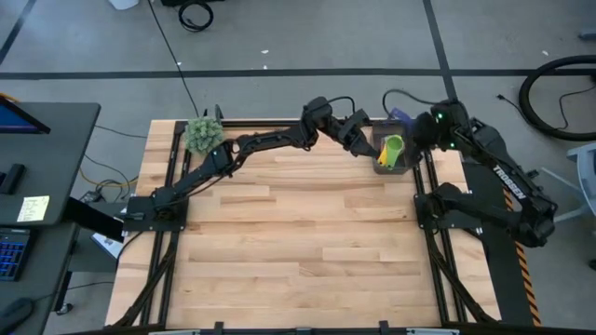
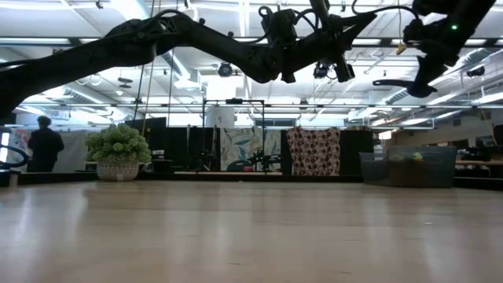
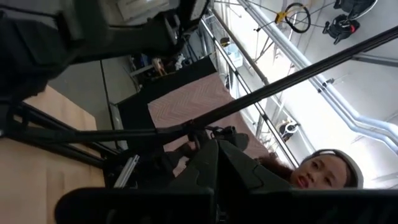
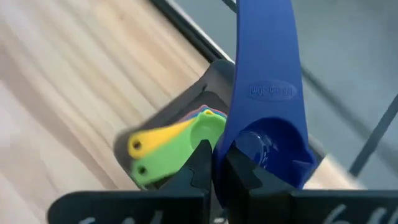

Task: Nest measuring cups in basket
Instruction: Stack the purple measuring cup on top of the green measuring cup in the black bin

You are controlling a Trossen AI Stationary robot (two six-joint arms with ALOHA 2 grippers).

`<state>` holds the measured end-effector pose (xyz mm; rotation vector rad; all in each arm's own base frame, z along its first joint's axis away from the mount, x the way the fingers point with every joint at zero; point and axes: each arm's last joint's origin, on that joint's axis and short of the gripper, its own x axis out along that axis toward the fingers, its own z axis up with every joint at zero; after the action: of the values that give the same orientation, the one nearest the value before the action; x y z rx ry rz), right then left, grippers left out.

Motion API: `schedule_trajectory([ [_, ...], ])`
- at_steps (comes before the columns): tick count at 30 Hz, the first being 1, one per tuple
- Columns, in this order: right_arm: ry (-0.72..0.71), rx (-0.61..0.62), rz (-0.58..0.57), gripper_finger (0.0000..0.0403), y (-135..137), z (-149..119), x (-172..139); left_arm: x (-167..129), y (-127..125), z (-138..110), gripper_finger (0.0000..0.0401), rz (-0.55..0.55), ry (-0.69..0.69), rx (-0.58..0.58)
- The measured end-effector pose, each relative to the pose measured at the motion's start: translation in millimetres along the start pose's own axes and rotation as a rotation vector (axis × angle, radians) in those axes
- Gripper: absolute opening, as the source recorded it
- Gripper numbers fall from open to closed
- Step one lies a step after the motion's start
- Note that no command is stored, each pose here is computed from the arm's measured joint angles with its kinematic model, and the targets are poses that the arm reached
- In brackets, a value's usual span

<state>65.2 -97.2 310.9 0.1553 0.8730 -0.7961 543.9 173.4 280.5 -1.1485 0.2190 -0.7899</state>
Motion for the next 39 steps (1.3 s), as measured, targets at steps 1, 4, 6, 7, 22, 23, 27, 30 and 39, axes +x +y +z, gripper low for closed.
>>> schedule_trajectory([
  [1, 0.005, 0.073, 0.0, 0.0018, -1, 2, 0, -2, 0, 1, 0.0011, 0.001, -0.005, 0.003],
  [4, 0.03, 0.292, 0.003, 0.0018, -2, 6, 0, -10, -2, 6, 0.0011, -0.005, -0.019, 0.037],
  [6, 0.052, 0.438, 0.005, 0.0018, -2, 6, 2, -18, -3, 11, 0.0011, -0.005, -0.032, 0.054],
  [7, 0.062, 0.501, 0.01, 0.0018, -2, 6, 3, -22, -3, 13, 0.0011, -0.004, -0.039, 0.061],
  [22, 0.141, 0.873, 0.011, 0.0018, 1, 16, 25, -125, -8, 56, 0.0006, 0.084, -0.017, 0.132],
  [23, 0.147, 0.889, 0.016, 0.0018, 2, 16, 25, -131, -9, 58, 0.0006, 0.09, -0.016, 0.136],
  [27, 0.162, 0.983, 0.033, 0.0018, 8, 18, 26, -150, -10, 64, 0.0006, 0.107, -0.037, 0.146],
  [30, 0.18, 1.053, 0.043, 0.0018, 13, 18, 26, -161, -12, 67, 0.0006, 0.118, -0.035, 0.175],
  [39, 0.126, 1.345, -0.196, 0.0018, 17, 19, 32, -197, -16, 75, 0.0006, 0.151, -0.059, 0.189],
])
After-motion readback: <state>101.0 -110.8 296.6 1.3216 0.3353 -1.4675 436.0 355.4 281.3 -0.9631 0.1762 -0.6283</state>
